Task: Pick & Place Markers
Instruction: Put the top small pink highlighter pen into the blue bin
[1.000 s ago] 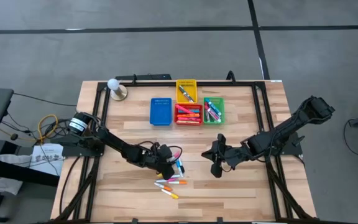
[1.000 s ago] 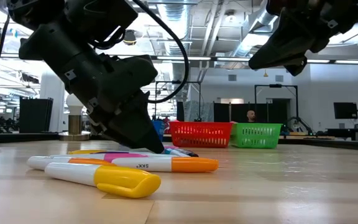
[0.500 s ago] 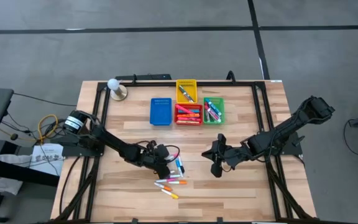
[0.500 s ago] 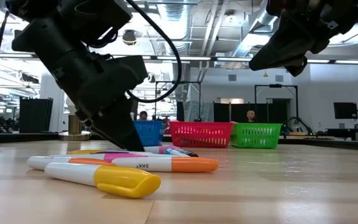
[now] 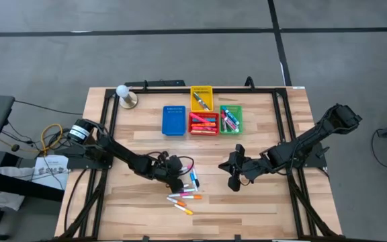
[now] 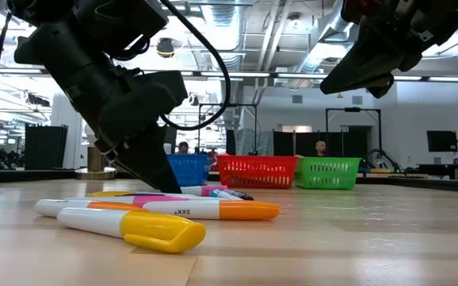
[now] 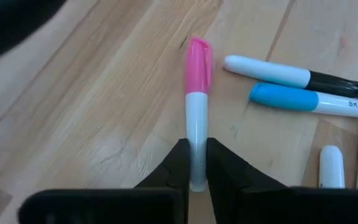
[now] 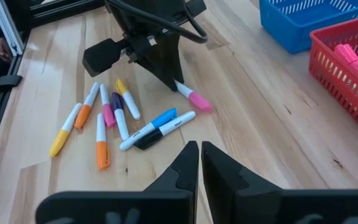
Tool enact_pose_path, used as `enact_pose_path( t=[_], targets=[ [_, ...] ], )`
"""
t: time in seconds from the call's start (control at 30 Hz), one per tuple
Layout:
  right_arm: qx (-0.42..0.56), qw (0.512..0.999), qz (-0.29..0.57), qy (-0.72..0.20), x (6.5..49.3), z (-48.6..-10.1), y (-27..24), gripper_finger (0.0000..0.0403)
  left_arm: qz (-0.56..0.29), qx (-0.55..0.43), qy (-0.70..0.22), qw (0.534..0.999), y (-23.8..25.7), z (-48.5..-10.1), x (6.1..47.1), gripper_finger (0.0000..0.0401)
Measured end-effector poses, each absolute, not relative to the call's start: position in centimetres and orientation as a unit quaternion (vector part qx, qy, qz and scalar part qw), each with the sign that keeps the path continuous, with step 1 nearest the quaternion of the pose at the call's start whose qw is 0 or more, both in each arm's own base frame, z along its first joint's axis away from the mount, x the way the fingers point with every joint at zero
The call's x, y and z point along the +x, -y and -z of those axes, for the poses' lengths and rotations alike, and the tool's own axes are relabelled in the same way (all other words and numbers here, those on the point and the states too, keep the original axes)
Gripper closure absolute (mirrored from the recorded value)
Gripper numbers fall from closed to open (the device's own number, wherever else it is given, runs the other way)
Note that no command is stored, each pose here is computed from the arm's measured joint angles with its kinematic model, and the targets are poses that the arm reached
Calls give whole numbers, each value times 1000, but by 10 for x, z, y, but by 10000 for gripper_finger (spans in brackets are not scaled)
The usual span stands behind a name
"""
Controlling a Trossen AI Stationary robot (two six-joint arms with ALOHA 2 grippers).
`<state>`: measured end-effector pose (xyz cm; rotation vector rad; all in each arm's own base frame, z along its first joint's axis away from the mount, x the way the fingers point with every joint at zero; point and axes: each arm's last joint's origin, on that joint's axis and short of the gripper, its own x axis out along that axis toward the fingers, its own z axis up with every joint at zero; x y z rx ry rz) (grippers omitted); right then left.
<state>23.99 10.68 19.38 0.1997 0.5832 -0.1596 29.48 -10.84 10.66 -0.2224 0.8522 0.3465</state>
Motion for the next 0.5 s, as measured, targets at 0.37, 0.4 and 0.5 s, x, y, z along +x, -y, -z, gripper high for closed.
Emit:
enact_pose_path(
  t=[0.37, 0.4, 0.5],
  targets=[
    [97, 950, 80, -286, 240, -194, -107, 392, -188, -113, -357, 908, 105, -136, 292, 363],
    [97, 950, 80, -286, 240, -194, -107, 392, -194, -113, -345, 911, 104, -141, 292, 365],
    [97, 950, 80, -286, 240, -194, -107, 392, -221, -114, -299, 921, 100, -160, 289, 367]
  ],
)
